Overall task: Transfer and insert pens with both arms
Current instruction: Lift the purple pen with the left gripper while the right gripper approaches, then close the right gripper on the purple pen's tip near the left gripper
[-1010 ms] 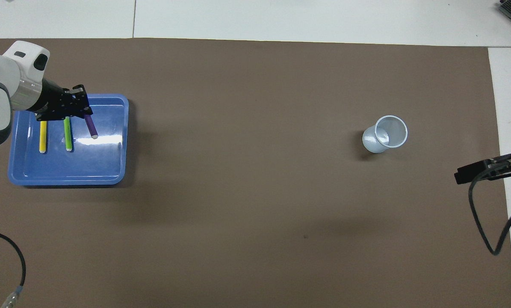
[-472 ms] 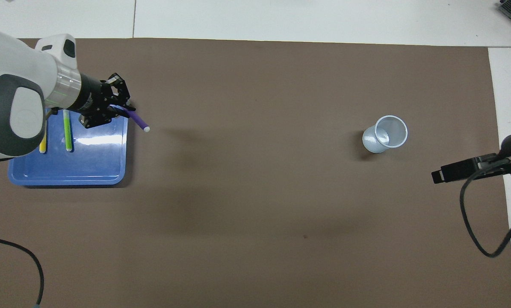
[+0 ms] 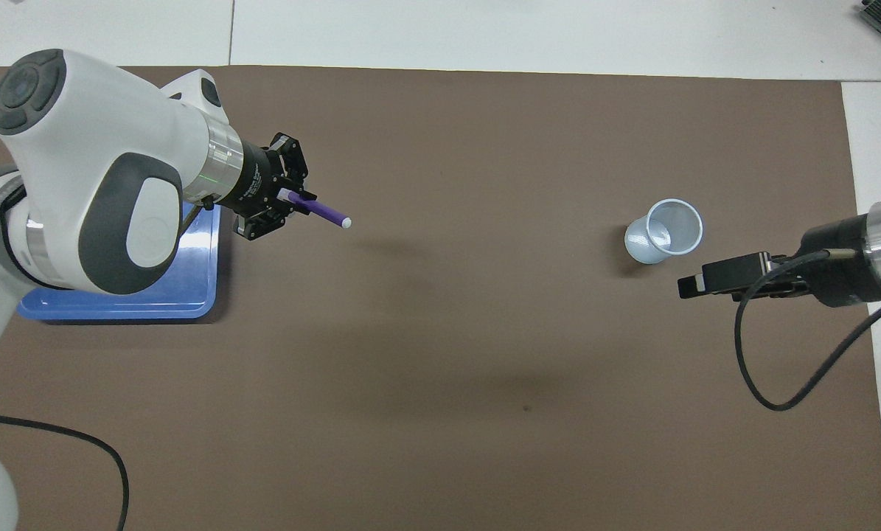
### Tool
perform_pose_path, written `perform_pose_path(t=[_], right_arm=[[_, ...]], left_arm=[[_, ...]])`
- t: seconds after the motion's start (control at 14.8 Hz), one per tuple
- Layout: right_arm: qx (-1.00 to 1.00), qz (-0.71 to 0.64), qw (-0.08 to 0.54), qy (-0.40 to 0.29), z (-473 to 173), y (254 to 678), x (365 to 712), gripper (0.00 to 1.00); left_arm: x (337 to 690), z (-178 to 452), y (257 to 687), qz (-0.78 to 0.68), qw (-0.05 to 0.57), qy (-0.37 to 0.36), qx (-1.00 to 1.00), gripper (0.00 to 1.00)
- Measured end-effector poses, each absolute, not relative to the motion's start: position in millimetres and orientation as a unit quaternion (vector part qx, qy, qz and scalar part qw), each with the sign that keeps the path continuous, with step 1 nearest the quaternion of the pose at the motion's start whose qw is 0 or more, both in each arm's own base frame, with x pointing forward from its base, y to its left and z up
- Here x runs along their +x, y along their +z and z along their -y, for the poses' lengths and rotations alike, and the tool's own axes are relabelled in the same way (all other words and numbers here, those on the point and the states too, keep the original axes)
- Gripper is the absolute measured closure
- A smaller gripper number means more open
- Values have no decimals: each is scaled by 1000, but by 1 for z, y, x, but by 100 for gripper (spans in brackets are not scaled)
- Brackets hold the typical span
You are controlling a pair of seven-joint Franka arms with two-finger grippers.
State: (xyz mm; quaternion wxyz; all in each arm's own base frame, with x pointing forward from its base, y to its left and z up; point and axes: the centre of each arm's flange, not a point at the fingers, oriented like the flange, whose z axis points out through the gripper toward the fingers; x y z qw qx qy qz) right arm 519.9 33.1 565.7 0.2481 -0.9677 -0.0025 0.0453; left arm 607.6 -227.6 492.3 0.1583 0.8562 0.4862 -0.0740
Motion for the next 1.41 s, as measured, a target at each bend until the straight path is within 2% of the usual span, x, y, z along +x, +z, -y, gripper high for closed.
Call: perform_pose_path(t=[0.2,0.47,0.94,1.15,1.41], right_arm=[[-959,-5,279,46,-48,545,521,0],[-952,5,307,15,-81,533,525,0],[-947,17,317,-36,-130,532,533,0],[-947,18,317,-39,-132,532,534,0],[-947,16,316,-53,-133,536,538,5]], left_arm=[[597,258,494,-507,170,-94,840,83],[577,317,503,-535,206,-106,813,83],[542,400,507,-621,286,-113,721,83],[527,421,505,-637,298,-119,701,83],[504,449,504,-644,303,-131,691,83]])
